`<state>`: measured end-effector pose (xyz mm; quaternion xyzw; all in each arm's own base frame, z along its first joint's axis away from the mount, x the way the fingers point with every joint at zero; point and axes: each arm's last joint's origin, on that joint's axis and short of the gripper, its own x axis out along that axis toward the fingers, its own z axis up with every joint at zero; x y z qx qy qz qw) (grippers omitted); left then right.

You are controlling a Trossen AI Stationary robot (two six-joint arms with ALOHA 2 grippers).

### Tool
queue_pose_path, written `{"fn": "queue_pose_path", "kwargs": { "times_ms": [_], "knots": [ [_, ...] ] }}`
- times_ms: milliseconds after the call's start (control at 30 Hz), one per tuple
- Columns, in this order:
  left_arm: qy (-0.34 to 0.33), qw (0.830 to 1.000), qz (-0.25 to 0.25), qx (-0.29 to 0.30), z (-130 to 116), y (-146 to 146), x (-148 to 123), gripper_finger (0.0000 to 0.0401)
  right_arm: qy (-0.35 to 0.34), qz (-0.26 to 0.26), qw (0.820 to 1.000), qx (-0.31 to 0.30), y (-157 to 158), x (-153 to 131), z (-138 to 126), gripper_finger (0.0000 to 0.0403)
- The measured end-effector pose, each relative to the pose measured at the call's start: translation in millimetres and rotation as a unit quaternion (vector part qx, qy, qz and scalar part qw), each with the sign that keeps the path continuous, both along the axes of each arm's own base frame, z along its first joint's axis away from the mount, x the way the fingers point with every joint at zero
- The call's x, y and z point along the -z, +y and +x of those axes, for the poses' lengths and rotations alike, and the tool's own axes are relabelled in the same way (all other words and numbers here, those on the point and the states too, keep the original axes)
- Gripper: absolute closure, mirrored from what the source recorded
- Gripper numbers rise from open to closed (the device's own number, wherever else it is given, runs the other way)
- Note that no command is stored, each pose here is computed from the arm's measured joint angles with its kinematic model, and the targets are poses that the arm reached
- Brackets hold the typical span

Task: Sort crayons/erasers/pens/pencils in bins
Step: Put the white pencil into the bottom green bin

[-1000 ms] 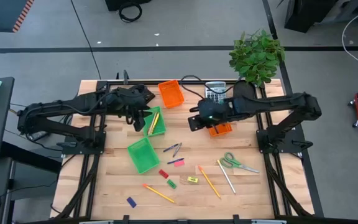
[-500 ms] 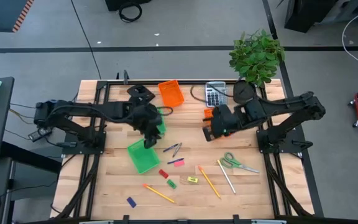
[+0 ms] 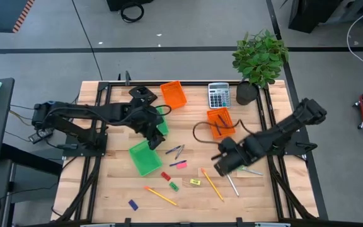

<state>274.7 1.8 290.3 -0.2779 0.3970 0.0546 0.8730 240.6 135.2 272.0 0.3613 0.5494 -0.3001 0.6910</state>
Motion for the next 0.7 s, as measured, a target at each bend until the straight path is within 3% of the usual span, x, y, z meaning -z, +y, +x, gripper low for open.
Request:
{"fn": "queue_pose_path", "kwargs": {
  "times_ms": [200, 400, 700],
  "knots": [
    [-0.01, 1.0, -0.006, -0.026, -1, -10, -22, 0.0288, -0.039, 0.044, 0.998, 0.008, 32, 28, -14, 0.0297],
    [-0.029, 0.998, -0.035, -0.036, 1, -21, -38, 0.0298, -0.042, 0.093, 0.992, 0.07, 47, 58, -28, 0.0297],
    [-0.058, 0.995, -0.076, -0.027, 0, -43, -63, 0.031, -0.017, 0.088, 0.993, 0.082, 45, 73, -36, 0.0297]
  ]
}}
